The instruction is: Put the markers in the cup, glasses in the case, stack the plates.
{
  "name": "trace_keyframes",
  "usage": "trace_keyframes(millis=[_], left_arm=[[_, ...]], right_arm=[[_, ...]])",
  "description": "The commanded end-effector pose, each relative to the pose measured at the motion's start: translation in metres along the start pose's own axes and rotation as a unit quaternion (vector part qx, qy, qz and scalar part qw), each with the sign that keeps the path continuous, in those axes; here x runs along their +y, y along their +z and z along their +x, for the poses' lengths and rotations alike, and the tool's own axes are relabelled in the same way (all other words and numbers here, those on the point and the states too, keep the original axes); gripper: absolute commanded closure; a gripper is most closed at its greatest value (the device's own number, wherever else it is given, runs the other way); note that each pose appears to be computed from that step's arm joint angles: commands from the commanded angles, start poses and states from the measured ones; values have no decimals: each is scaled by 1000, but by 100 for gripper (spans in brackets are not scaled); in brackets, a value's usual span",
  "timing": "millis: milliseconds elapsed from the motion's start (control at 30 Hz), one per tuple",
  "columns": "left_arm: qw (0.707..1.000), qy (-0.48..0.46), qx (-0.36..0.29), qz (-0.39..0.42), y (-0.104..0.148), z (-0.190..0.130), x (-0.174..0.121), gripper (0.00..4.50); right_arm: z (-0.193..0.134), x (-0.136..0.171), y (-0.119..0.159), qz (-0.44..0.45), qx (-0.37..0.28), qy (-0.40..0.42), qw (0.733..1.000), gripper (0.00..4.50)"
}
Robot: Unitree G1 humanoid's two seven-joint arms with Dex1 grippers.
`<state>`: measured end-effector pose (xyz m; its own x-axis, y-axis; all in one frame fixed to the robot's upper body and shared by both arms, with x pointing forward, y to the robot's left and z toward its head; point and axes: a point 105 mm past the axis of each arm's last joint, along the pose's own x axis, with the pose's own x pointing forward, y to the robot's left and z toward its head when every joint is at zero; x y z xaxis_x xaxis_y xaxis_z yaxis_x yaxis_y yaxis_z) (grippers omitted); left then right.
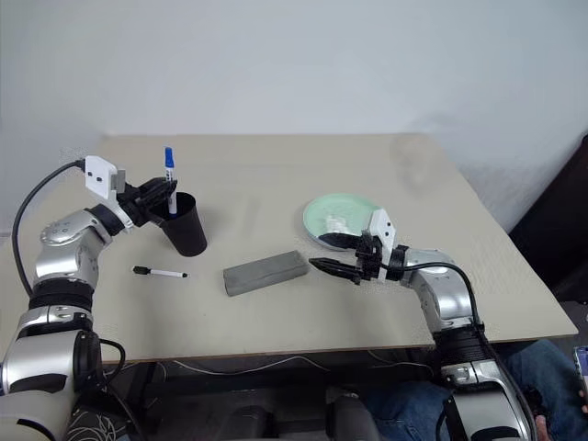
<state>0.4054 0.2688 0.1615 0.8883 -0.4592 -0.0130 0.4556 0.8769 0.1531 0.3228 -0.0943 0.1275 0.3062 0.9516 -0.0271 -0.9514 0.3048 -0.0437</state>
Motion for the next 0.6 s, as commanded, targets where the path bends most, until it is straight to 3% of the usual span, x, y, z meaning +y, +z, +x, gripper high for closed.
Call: trace_keyframes(millis=[33,167,533,600], left_arm=[[1000,5,-26,12,14,6,1,442],[1000,3,-29,3,11,9,-1,442],[999,12,-43,-15,12,10,2,58],[999,14,-43,-16,12,9,3,58]], right_arm=[[0,-2,22,-24,-29,0,999,145],[1,-2,20,-24,-25,1,999,145],[1,0,17,-23,-19,2,1000,145],[1,0,16,-23,-18,3,1000,145]])
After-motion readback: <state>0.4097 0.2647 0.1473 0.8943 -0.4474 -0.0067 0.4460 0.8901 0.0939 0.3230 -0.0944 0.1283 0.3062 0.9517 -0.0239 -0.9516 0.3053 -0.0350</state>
